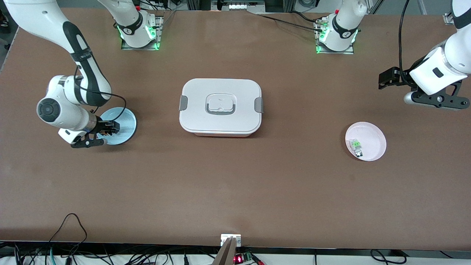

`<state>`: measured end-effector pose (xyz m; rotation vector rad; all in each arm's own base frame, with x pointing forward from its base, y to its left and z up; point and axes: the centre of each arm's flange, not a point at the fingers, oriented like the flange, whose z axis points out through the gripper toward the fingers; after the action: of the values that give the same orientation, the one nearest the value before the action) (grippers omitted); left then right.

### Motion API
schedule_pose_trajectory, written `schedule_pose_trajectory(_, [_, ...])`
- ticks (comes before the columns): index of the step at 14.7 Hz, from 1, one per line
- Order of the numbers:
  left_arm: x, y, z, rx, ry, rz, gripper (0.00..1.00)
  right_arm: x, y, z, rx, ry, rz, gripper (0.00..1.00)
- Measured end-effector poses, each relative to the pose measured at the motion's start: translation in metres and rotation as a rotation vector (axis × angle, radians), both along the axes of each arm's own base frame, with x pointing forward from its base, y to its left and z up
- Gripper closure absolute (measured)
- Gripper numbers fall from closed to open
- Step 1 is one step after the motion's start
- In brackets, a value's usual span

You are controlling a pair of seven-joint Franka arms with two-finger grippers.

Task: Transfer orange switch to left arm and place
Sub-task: 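Lift the orange switch with the right gripper while the left gripper approaches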

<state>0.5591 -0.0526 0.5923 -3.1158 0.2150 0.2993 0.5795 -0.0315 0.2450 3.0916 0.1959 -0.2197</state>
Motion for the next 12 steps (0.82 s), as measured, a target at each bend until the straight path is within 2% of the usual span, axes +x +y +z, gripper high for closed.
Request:
schedule_pose_trajectory(3, [0.000, 0.000, 0.000, 0.000, 0.001, -0.001, 0.00, 0.024, -0.002, 0.059, -0.004, -0.018, 0.010, 0.27])
schedule_pose_trajectory(7, [0.000, 0.000, 0.000, 0.000, 0.002, 0.002, 0.00, 0.048, 0.015, 0.122, 0.004, -0.104, 0.085, 0.27])
schedule_pose_trajectory(12, [-0.001, -0.002, 0.000, -0.011, 0.006, 0.003, 0.00, 0.060, 0.056, 0.171, 0.024, -0.196, 0.171, 0.27])
